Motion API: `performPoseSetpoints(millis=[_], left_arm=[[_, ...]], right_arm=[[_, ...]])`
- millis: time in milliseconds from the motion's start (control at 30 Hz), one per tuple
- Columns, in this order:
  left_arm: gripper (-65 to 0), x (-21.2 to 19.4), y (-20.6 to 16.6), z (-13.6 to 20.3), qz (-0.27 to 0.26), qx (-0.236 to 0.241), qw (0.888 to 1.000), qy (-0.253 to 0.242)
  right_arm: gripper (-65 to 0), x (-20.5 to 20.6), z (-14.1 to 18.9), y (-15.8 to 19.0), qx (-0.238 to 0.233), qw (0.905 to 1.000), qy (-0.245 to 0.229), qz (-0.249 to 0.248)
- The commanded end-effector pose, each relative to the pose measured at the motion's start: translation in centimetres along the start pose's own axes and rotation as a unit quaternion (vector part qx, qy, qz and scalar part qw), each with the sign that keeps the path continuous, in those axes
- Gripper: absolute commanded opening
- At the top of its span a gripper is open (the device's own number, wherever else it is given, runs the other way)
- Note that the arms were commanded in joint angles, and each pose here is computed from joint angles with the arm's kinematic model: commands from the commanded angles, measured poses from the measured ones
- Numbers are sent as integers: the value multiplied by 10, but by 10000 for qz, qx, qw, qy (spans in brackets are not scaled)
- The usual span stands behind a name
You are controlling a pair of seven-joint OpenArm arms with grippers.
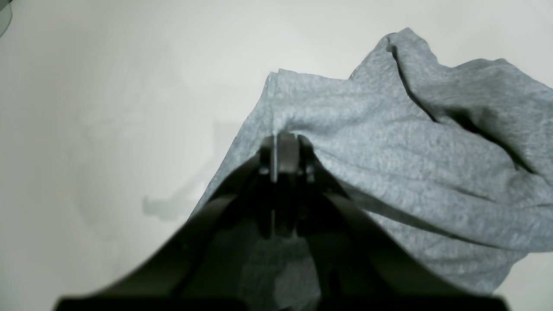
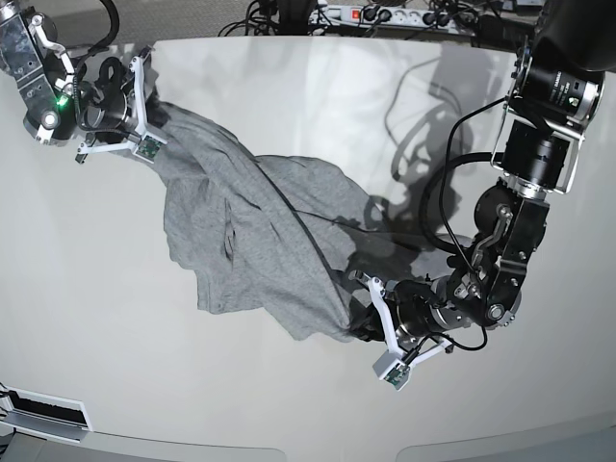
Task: Layout the t-shirt on the table in an organized manner, then fold the t-shirt properly
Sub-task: 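Lift the grey shirt with both grippers and swing it across the table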
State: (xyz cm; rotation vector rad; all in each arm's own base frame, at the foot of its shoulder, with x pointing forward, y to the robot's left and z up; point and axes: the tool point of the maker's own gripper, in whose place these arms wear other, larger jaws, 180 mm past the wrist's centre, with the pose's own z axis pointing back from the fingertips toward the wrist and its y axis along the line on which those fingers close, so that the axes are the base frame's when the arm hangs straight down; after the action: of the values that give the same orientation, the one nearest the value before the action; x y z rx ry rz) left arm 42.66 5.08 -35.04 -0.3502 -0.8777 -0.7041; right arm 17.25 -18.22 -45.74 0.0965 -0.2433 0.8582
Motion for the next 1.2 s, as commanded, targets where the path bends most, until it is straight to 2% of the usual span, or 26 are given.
performPoseSetpoints(millis=[0,133,267,333,500,600,700,767,933,1033,1100,1167], left_arm=[[-650,28,7,5,-81,59,9993,-354],[-650,29,8,5,-89,64,9993,-354],[-650,31,4,7,-109,-94,9991,-404],[-650,33,2,9,-108,-238,9986,-464],[-650,62,17,18,-310,-139,9971,-679],[-650,101,37,31,-548,70,9940,-947],[-650,149,65,50,-717,517,9879,-1273],[-650,183,86,70,-893,856,9813,-1476],[-650,288,134,138,-1167,1561,9567,-2160],[-650,349,143,185,-1104,1623,9439,-2655],[-650,338,146,173,-759,1404,9551,-2497],[-650,327,146,163,-535,1125,9630,-2390]], right_arm=[[-650,2,6,-11,-139,9999,11,84],[-650,5,13,-23,-276,9988,234,329],[-650,42,35,-45,-658,9958,-162,621],[-650,60,51,-66,-1044,9920,-367,602],[-650,97,90,-127,-2062,9747,-701,496],[-650,119,113,-151,-2446,9637,-917,557],[-650,140,142,-175,-2829,9497,-1193,614],[-650,155,170,-197,-3238,9343,-1393,534],[-650,175,267,-267,-4492,8736,-1874,52],[-650,179,332,-296,-5051,8369,-2105,-160],[-650,182,371,-307,-5236,8193,-2320,-278],[-650,185,404,-313,-5257,8094,-2588,-392]])
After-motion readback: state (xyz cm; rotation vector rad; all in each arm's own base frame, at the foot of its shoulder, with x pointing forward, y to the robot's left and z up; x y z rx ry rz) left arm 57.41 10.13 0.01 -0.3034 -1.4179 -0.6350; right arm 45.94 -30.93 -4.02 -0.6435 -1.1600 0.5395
